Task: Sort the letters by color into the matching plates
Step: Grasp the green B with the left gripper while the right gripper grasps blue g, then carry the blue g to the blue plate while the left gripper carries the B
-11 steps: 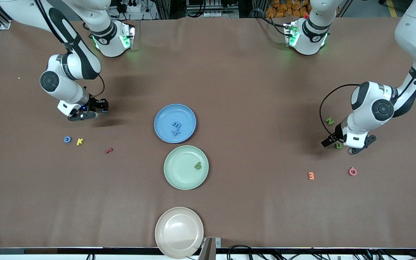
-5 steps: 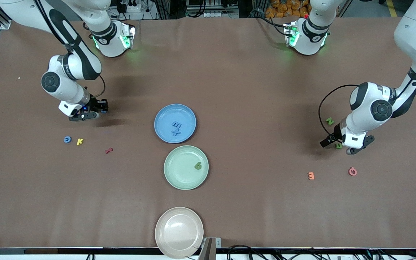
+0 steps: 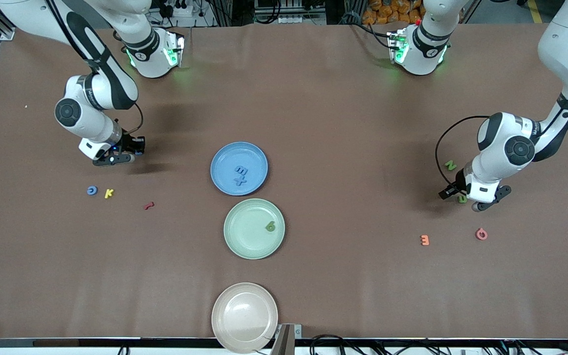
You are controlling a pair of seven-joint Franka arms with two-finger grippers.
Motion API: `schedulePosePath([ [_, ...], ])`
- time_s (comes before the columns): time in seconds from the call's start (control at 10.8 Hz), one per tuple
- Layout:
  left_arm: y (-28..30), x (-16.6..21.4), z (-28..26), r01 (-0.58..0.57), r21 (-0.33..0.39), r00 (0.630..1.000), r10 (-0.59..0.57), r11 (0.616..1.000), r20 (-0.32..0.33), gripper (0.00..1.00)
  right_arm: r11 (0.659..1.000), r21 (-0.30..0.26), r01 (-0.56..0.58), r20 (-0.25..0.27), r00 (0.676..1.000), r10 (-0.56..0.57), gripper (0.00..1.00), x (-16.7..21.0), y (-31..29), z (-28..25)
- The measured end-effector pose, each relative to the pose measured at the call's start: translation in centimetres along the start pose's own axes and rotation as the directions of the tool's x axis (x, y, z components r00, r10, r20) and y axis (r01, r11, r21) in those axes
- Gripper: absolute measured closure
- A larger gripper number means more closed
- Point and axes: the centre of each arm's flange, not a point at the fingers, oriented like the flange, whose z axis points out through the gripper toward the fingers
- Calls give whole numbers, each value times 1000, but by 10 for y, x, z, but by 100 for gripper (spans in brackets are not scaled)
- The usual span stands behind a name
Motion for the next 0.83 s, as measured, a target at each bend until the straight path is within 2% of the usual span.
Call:
schedulePosePath([
  [0.09,1,1,-2,-2,-1,1000,2,1000,-4,59,1000,-6,-19,20,1000,20,74,7,-3,-10],
  [0.19,2,1,-2,-13,2,1000,13,1000,-10,65,999,-10,-52,20,998,52,74,16,-15,-25],
  [0.28,3,0,-2,-30,8,999,30,1000,-17,65,996,2,-90,8,996,90,74,24,-36,-38],
  [0.56,13,0,-6,-69,8,997,69,998,-41,65,979,87,-186,-23,982,189,74,41,-117,-63],
  [0.83,72,-4,-29,-121,-30,988,118,992,-101,65,963,105,-247,-30,967,252,74,48,-155,-72],
])
